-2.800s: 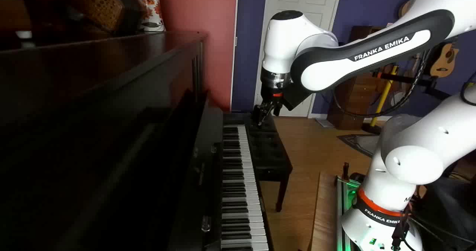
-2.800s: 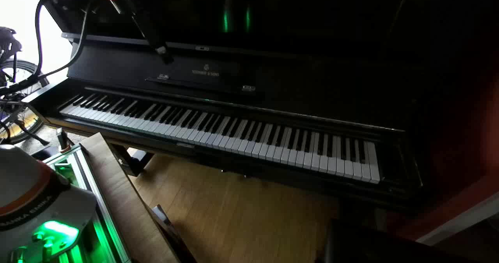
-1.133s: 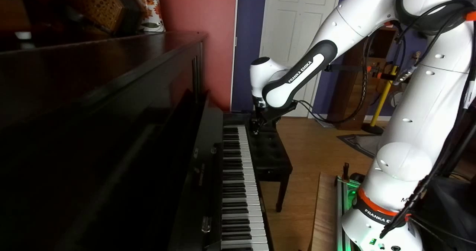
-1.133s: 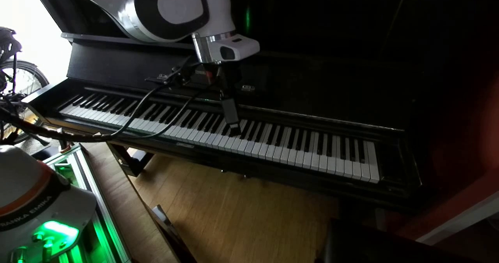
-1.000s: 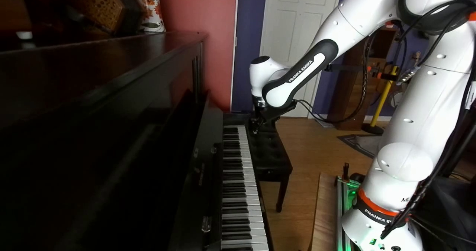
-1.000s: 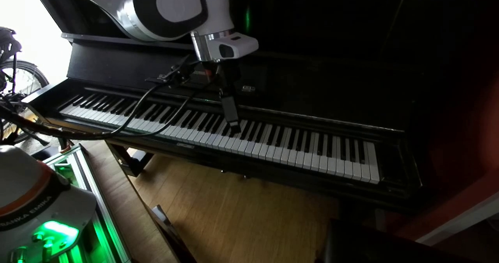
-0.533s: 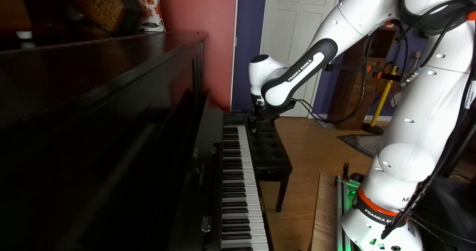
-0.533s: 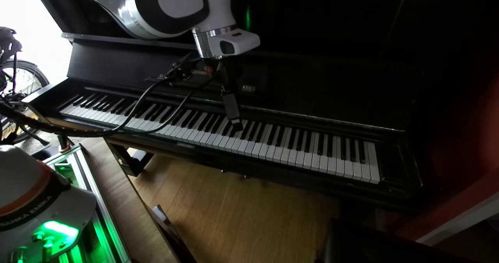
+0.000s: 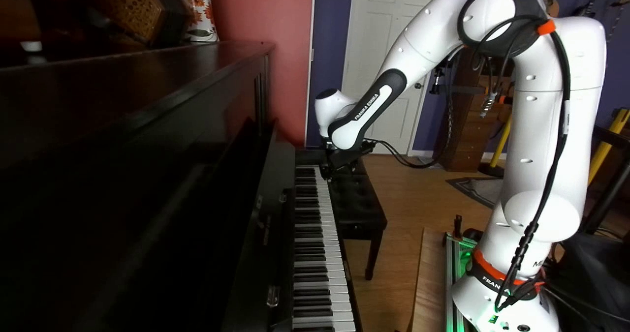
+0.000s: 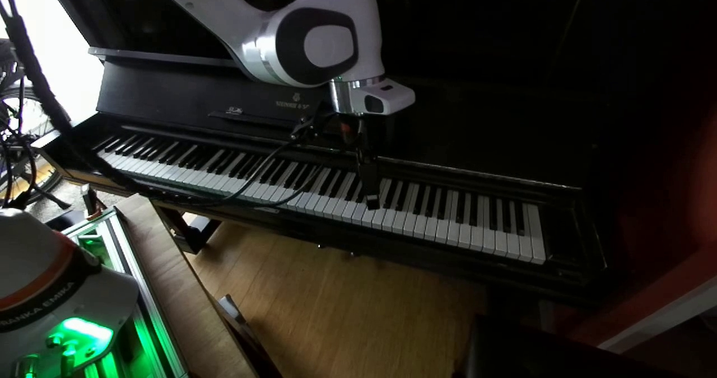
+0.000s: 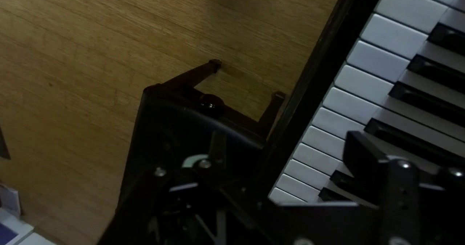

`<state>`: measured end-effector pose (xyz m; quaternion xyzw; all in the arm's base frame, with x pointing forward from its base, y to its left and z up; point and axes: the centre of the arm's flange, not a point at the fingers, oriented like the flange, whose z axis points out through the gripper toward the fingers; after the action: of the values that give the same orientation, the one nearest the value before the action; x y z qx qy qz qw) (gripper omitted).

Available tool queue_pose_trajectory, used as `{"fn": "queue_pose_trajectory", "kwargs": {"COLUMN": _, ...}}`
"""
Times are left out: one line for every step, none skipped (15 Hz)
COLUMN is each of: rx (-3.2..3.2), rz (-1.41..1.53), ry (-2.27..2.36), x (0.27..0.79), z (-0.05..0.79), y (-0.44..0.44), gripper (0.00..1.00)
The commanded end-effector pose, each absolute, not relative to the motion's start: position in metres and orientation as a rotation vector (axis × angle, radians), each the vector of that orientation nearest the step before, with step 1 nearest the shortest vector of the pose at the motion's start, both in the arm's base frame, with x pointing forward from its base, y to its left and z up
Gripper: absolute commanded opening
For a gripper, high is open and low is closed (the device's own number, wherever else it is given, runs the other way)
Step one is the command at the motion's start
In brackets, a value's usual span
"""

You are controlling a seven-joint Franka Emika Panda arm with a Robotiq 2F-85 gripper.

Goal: Press a key on the right side of the piano

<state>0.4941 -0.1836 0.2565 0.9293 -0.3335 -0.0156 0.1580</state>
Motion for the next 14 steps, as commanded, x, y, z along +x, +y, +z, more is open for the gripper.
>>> {"fn": "queue_pose_trajectory", "kwargs": {"rx": 2.662, "rz": -0.042, "ry": -0.964, "x": 0.535, "z": 0.221, "y": -0.192, "gripper": 0.53}}
{"fn": "queue_pose_trajectory", "kwargs": {"rx": 2.665, "rz": -0.031, "ry": -0.969, "x": 0.543, "z": 0.214, "y": -0.194, "gripper": 0.44}}
{"fn": "queue_pose_trajectory", "kwargs": {"rx": 2.667, "rz": -0.016, "ry": -0.977, "x": 0.549, "z": 0.208, "y": -0.195, "gripper": 0.37}}
{"fn": "queue_pose_trajectory", "kwargs": {"rx": 2.669, "rz": 0.004, "ry": -0.98, "x": 0.557, "z": 0.202, "y": -0.197, "gripper": 0.3}}
{"fn": "queue_pose_trajectory", "kwargs": {"rx": 2.673, "rz": 0.02, "ry": -0.983, "x": 0.563, "z": 0.197, "y": -0.199, "gripper": 0.22}}
{"fn": "queue_pose_trajectory", "kwargs": {"rx": 2.673, "rz": 0.039, "ry": -0.994, "x": 0.571, "z": 0.192, "y": -0.202, "gripper": 0.15}}
{"fn": "queue_pose_trajectory", "kwargs": {"rx": 2.669, "rz": 0.045, "ry": -1.002, "x": 0.576, "z": 0.187, "y": -0.204, "gripper": 0.06}}
{"fn": "queue_pose_trajectory", "kwargs": {"rx": 2.662, "rz": 0.059, "ry": -1.016, "x": 0.581, "z": 0.184, "y": -0.206, "gripper": 0.02}}
{"fn": "queue_pose_trajectory", "kwargs": {"rx": 2.655, "rz": 0.069, "ry": -1.025, "x": 0.586, "z": 0.179, "y": -0.21, "gripper": 0.0}}
{"fn": "queue_pose_trajectory", "kwargs": {"rx": 2.654, "rz": 0.081, "ry": -1.033, "x": 0.591, "z": 0.176, "y": -0.212, "gripper": 0.0}}
{"fn": "queue_pose_trajectory", "kwargs": {"rx": 2.656, "rz": 0.082, "ry": -1.034, "x": 0.595, "z": 0.173, "y": -0.215, "gripper": 0.0}}
{"fn": "queue_pose_trajectory", "kwargs": {"rx": 2.646, "rz": 0.09, "ry": -1.042, "x": 0.597, "z": 0.171, "y": -0.218, "gripper": 0.0}}
{"fn": "queue_pose_trajectory", "kwargs": {"rx": 2.644, "rz": 0.093, "ry": -1.046, "x": 0.6, "z": 0.169, "y": -0.219, "gripper": 0.0}}
{"fn": "queue_pose_trajectory", "kwargs": {"rx": 2.639, "rz": 0.097, "ry": -1.049, "x": 0.602, "z": 0.168, "y": -0.22, "gripper": 0.0}}
